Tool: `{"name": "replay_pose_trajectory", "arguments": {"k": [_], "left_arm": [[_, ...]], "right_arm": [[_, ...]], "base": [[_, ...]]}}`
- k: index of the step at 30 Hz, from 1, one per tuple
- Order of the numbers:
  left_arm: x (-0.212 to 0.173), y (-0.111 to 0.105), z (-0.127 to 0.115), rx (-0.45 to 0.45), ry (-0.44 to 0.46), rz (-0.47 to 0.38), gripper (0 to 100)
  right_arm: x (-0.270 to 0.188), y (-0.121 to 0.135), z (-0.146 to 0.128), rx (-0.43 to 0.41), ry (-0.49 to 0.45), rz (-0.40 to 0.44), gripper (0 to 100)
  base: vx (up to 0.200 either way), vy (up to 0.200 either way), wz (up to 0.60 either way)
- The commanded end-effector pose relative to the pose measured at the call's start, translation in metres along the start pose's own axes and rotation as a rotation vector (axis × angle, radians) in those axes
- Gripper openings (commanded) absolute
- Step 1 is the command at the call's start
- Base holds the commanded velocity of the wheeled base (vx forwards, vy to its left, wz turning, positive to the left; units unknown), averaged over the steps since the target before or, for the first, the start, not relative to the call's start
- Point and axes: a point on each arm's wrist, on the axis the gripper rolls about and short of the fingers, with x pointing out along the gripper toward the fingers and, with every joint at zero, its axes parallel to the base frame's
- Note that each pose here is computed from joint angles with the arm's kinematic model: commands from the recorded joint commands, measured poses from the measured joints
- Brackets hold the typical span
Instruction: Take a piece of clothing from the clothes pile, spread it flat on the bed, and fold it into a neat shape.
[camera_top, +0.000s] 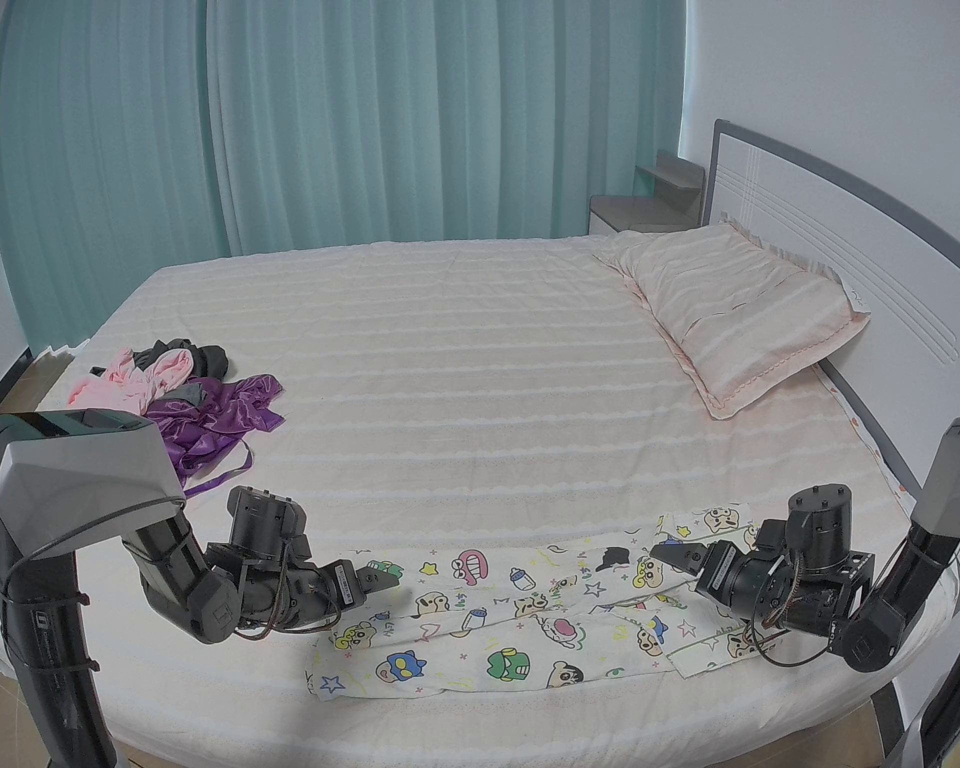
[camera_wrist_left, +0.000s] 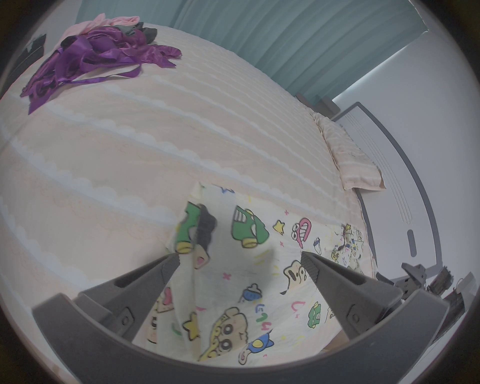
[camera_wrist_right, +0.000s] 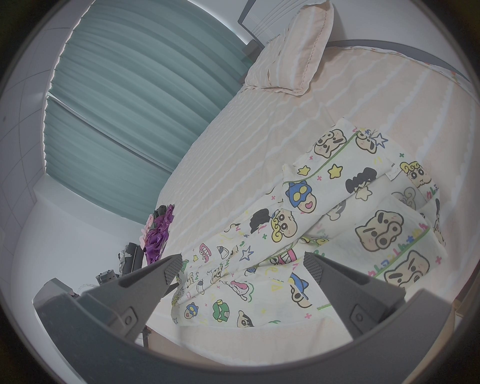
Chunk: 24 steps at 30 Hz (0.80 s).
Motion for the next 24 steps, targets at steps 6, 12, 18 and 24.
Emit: {"name": "replay_pose_trajectory", "arguments": {"k": [6,12,18,24], "left_arm": [[0.009,0.004,-0.008,0.007,0.032,0.020,100],[0.011,0.003,-0.006,0.006,0.023,0.017,100],[0.012,0.005,-0.004,0.003,0.000,0.049,0],[0.010,0.014,0.003,-0.020,-0.034,0.084,0]], "right_arm": [[0.000,0.000,0.000,0.000,0.001,0.000,100],[0.000,0.000,0.000,0.000,0.001,0.000,100],[0.000,0.000,0.000,0.000,0.001,0.000,100],[0.000,0.000,0.000,-0.002,0.002,0.001,100]], "base": [[0.000,0.000,0.00],[0.000,0.000,0.00],[0.000,0.000,0.00],[0.000,0.000,0.00]]}}
